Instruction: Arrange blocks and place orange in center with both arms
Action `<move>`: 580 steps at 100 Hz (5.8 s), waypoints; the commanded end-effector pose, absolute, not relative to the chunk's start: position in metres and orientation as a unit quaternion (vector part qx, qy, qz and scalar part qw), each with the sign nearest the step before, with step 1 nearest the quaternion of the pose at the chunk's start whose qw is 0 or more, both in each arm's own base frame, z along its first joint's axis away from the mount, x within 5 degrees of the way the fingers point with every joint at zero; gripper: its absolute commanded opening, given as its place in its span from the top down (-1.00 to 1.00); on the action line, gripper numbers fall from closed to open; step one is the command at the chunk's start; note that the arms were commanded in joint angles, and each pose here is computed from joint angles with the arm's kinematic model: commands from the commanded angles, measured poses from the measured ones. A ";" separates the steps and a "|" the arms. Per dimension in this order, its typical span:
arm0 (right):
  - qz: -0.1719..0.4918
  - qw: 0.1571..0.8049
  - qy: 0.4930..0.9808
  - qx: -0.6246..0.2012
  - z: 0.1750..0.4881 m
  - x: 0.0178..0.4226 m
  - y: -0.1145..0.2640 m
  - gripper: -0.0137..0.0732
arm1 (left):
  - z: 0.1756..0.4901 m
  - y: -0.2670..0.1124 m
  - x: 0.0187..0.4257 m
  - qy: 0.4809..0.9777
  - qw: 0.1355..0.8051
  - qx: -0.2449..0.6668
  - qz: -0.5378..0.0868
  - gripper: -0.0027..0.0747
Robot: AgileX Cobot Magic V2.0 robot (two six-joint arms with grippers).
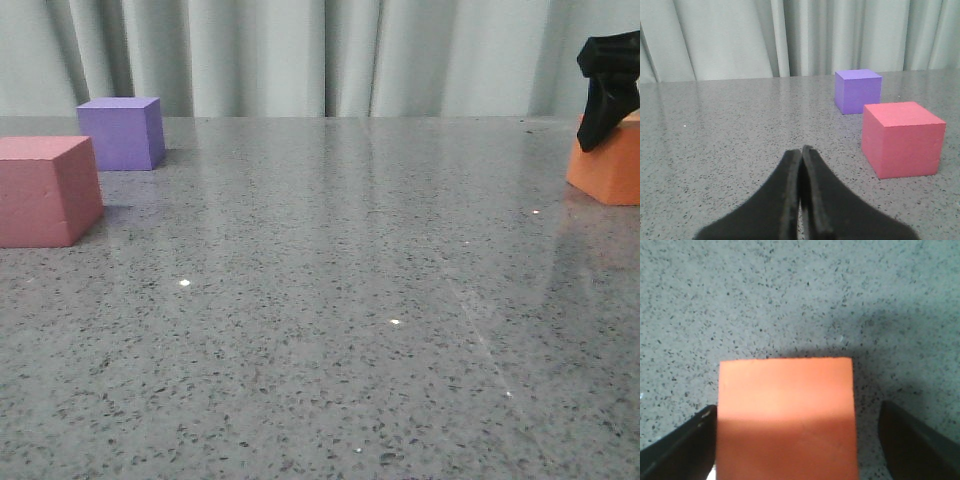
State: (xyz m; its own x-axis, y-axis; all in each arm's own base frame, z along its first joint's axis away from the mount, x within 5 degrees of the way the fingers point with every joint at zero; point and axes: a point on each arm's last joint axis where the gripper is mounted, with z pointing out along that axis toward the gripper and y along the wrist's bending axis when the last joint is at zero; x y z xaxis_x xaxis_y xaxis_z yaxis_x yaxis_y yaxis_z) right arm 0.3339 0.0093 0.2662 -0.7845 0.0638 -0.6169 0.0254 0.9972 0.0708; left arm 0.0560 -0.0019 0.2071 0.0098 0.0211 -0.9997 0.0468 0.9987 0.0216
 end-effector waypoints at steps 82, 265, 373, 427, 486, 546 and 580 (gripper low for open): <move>0.172 0.390 0.903 -0.053 0.355 0.341 0.142 0.21 | 0.197 -0.003 0.055 0.687 0.726 0.026 -0.017 0.98; 0.119 0.438 0.886 -0.097 0.405 0.328 0.221 -0.78 | 0.197 -0.003 0.056 0.687 0.726 0.026 -0.017 0.98; -0.050 0.463 0.885 0.008 0.321 0.123 0.002 -0.78 | 0.197 -0.003 0.056 0.687 0.726 0.026 -0.017 0.98; -0.039 0.501 0.865 0.012 0.304 0.090 -0.005 0.86 | 0.197 -0.003 0.056 0.687 0.726 0.026 -0.017 0.98; -0.040 0.498 0.866 0.013 0.304 0.090 -0.005 0.84 | 0.197 -0.003 0.056 0.687 0.726 0.026 -0.017 0.98; 0.054 0.688 0.720 -0.076 0.244 0.054 0.009 0.84 | 0.197 -0.003 0.056 0.687 0.726 0.026 -0.017 0.98; 0.035 0.713 0.701 -0.017 0.204 0.054 0.004 0.84 | 0.197 -0.003 0.056 0.687 0.726 0.026 -0.017 0.98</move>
